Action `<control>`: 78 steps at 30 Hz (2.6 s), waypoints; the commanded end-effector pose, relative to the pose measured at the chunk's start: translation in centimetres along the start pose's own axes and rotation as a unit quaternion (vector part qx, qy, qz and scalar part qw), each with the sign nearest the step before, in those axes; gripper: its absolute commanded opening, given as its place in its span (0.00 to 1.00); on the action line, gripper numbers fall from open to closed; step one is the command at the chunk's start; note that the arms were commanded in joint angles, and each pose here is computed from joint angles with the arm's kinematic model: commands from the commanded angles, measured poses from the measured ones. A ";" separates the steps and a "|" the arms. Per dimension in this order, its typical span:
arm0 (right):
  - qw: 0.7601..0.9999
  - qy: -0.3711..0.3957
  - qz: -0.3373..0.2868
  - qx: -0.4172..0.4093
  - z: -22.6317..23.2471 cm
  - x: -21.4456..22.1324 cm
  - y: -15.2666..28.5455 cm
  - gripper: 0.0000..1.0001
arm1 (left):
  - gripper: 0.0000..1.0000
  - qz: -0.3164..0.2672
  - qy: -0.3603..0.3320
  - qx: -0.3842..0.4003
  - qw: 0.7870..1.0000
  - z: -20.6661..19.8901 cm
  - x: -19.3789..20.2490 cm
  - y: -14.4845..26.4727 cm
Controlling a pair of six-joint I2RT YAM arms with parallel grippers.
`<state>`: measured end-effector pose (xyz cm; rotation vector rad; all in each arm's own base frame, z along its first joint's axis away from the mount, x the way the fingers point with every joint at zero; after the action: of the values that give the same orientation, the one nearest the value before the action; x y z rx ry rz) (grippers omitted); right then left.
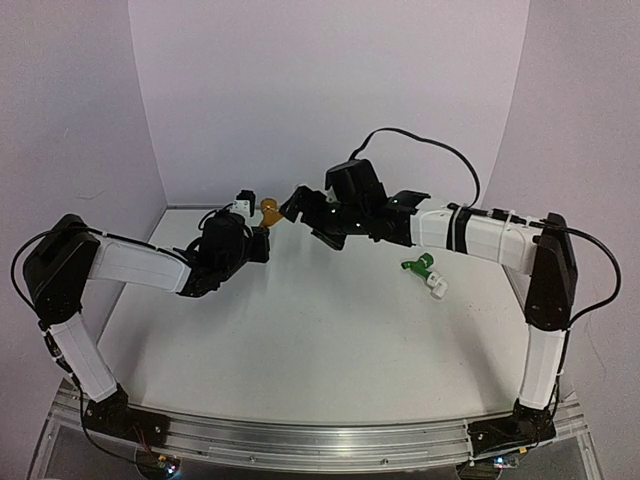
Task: Install the water faucets
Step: Screw the water faucet onto the adaptor.
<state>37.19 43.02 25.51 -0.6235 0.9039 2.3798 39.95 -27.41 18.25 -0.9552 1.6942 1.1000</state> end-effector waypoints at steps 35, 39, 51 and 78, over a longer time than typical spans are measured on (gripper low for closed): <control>0.390 0.890 0.066 -0.228 -1.2 3.9 6.6 0.79 | 0.00 0.298 0.009 0.356 0.886 -6.0 4.2 6.9; 0.388 0.889 0.063 -0.233 -1.0 3.9 6.0 0.79 | 0.00 0.297 0.006 0.355 0.886 -6.0 4.1 6.8; 0.387 0.886 0.056 -0.251 -0.5 4.3 5.0 0.69 | 0.00 0.300 -0.001 0.359 0.884 -6.8 4.3 6.9; 0.384 0.885 0.083 -0.251 -1.6 6.3 4.0 0.11 | 0.00 0.262 -0.024 0.310 0.914 -6.3 2.3 6.7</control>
<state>30.29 40.59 22.75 -3.6373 0.6018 0.9760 29.81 -31.41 14.90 0.0795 2.2393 0.8237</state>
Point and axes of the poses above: each gripper's point midway between its finger pads, its own y axis back along the fingers, its own z axis along the line the jaws close on, x = y × z, the point moved 2 cm from there along y, back along the fingers, and after that the axes turned 3 degrees about y, right-handed, at the moved point
